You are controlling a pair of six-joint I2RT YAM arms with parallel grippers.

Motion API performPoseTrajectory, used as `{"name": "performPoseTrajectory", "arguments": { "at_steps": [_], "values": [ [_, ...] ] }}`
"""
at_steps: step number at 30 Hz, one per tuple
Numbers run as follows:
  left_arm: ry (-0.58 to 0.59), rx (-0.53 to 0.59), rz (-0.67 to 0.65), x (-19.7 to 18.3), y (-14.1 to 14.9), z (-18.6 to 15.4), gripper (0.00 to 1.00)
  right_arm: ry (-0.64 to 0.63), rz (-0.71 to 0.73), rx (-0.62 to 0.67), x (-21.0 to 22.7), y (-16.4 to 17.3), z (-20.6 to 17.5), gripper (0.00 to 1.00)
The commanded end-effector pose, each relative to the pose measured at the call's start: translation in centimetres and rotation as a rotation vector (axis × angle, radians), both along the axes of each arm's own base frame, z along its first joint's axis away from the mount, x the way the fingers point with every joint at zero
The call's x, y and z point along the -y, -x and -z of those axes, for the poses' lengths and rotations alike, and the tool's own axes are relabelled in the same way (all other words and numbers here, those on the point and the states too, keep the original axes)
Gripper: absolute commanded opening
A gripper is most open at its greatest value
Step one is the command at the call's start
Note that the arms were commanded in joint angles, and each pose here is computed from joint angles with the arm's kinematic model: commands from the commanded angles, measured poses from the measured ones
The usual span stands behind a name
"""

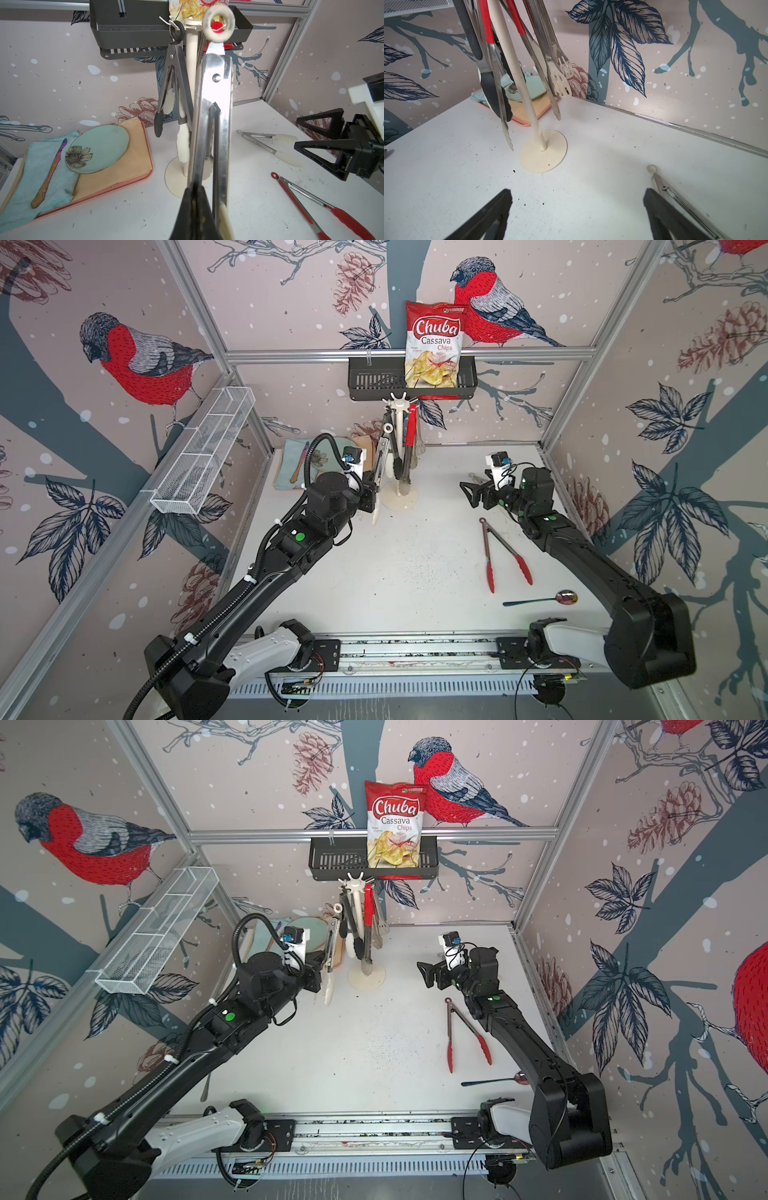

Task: Hang food tongs on kitchen utensil racks
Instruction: Hang the food tongs on the rack.

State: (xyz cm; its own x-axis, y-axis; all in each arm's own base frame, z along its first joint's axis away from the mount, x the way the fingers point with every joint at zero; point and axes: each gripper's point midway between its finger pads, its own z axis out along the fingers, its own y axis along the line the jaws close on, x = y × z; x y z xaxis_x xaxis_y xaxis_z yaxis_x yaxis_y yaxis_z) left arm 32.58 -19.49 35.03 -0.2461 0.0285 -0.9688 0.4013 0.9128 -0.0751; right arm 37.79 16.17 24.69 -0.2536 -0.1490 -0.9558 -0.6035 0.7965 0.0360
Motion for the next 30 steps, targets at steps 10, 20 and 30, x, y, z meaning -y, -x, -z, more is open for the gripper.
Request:
{"name": "performPoseTrajectory", "arguments": {
  "at_steps": [10, 20, 30],
  "values": [
    [0.005, 0.048, -0.045, 1.5, -3.3, -2.1, 0.00, 0.001, -0.016, 0.022, 0.0, 0.5, -0.6, 1.00],
    [-0.002, 0.049, -0.097, 0.9, -5.0, -2.0, 0.00, 0.002, -0.023, 0.017, -0.1, 0.8, -0.3, 1.00],
    [0.003, 0.054, -0.079, 1.2, -5.6, -2.1, 0.00, -0.001, -0.031, 0.014, -0.2, 0.8, -0.1, 1.00]
  ]
}}
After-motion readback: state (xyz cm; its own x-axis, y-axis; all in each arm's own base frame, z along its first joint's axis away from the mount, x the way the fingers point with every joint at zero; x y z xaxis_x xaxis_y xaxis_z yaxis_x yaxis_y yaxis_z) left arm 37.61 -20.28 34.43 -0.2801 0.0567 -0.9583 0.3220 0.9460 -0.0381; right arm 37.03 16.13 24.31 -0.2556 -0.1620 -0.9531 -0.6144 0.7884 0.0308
